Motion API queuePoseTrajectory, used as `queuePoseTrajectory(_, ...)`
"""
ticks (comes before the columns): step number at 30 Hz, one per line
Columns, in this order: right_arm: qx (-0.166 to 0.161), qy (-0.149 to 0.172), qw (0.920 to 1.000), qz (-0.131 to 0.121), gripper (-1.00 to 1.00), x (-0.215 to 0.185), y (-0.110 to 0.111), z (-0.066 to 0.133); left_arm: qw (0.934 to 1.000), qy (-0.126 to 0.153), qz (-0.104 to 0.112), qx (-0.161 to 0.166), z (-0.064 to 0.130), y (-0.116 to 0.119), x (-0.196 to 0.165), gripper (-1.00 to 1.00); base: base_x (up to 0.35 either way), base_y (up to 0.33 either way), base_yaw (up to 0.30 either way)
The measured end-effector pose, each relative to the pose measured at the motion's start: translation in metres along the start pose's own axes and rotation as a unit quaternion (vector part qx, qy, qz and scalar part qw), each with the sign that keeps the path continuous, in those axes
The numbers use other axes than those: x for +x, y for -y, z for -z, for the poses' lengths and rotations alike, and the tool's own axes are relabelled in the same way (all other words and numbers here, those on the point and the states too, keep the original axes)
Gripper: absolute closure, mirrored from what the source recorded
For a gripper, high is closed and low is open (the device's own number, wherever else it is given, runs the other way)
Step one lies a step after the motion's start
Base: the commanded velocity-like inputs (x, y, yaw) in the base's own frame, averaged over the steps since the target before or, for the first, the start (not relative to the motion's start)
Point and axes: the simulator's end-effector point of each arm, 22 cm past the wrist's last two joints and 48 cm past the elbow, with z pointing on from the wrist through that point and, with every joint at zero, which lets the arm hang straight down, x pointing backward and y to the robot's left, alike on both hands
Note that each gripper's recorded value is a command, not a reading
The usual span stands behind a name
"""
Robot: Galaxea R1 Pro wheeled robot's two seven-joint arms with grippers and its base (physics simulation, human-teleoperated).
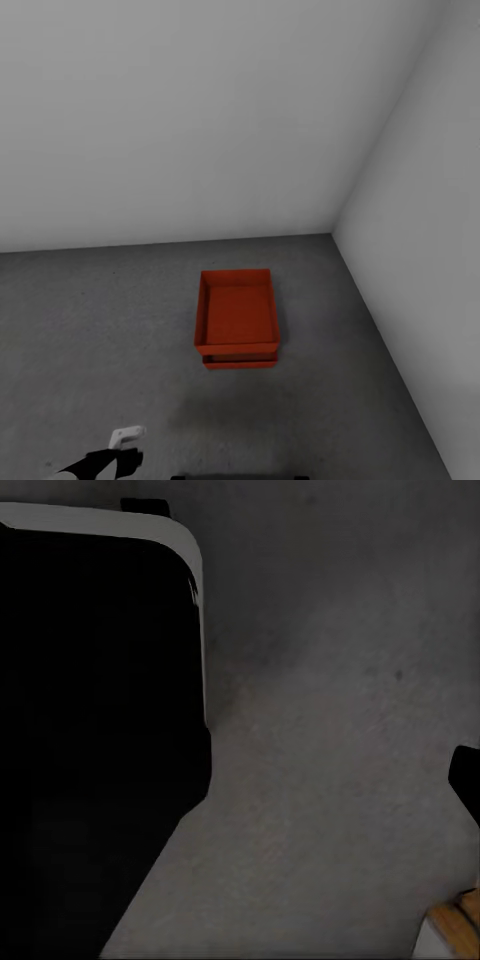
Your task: Move the two storage containers from the living room to the garage. In the garage, place one container on the floor and stack the other container on top of it (either order is fine).
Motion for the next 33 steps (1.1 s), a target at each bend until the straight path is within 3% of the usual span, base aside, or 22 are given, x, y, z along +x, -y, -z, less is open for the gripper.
queuePoseTrajectory(9,0.005,-0.012,0.9999,0.002,-1.0,0.036,0.01,0.004,0.9995,-0.03,-0.003,-0.003,0.001,-0.005,0.051,-1.0,0.0,0.0,0.0)
queuePoseTrajectory(33,0.0,-0.004,1.0,0.005,-1.0,0.038,0.009,0.008,0.9998,-0.018,-0.001,0.004,0.008,0.003,0.042,-1.0,0.0,0.0,0.0)
